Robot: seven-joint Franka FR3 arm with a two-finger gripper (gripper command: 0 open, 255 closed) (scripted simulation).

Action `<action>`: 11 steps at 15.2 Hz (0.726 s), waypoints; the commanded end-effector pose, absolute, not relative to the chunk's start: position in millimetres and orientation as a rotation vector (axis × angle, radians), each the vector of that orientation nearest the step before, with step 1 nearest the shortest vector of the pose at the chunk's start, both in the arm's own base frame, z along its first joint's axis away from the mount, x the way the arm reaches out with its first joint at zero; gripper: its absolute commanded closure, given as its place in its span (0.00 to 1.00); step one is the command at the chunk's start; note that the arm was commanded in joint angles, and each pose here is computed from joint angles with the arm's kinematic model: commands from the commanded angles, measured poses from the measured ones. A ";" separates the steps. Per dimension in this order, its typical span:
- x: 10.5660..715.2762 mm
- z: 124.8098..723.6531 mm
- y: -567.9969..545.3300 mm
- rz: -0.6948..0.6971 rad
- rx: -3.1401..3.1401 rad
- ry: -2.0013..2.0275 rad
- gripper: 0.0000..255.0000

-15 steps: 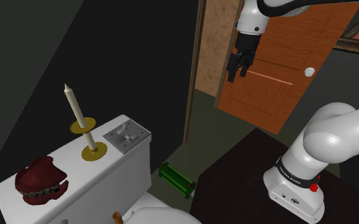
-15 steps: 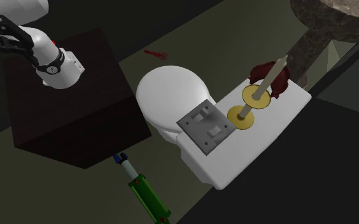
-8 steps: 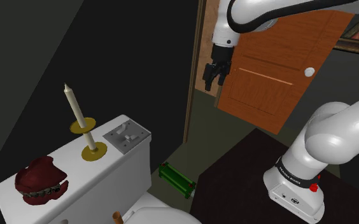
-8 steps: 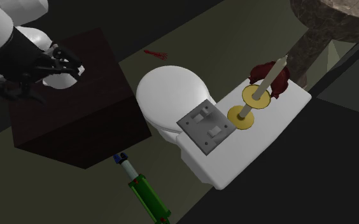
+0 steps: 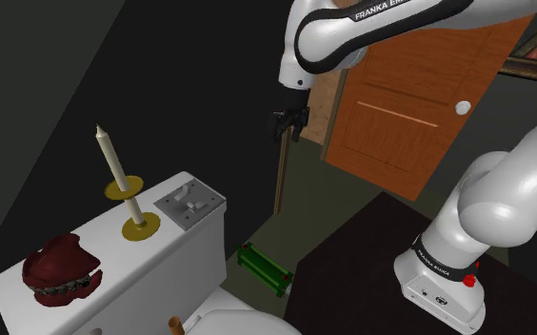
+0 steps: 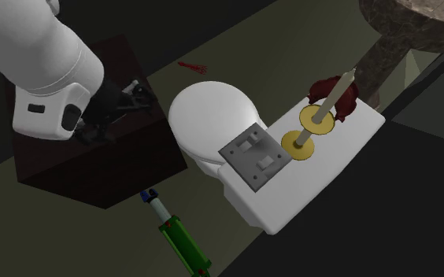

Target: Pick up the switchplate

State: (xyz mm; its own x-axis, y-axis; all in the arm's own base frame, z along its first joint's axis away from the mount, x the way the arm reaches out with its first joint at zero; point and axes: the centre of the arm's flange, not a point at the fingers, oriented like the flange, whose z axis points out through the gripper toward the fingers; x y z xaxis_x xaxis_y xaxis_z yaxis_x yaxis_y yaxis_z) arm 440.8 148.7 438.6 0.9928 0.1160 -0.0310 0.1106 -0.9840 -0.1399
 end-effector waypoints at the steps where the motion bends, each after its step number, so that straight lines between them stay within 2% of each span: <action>1: 456.9 429.1 167.6 0.056 -2.985 -0.182 0.00; 11: 523.7 376.6 261.2 0.045 -2.927 -0.238 0.00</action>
State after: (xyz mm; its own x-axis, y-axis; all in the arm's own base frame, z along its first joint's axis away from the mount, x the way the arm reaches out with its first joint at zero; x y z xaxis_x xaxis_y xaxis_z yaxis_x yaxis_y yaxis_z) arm 516.1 252.8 384.0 0.9871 0.1593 -0.0160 0.1530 -0.9680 -0.1991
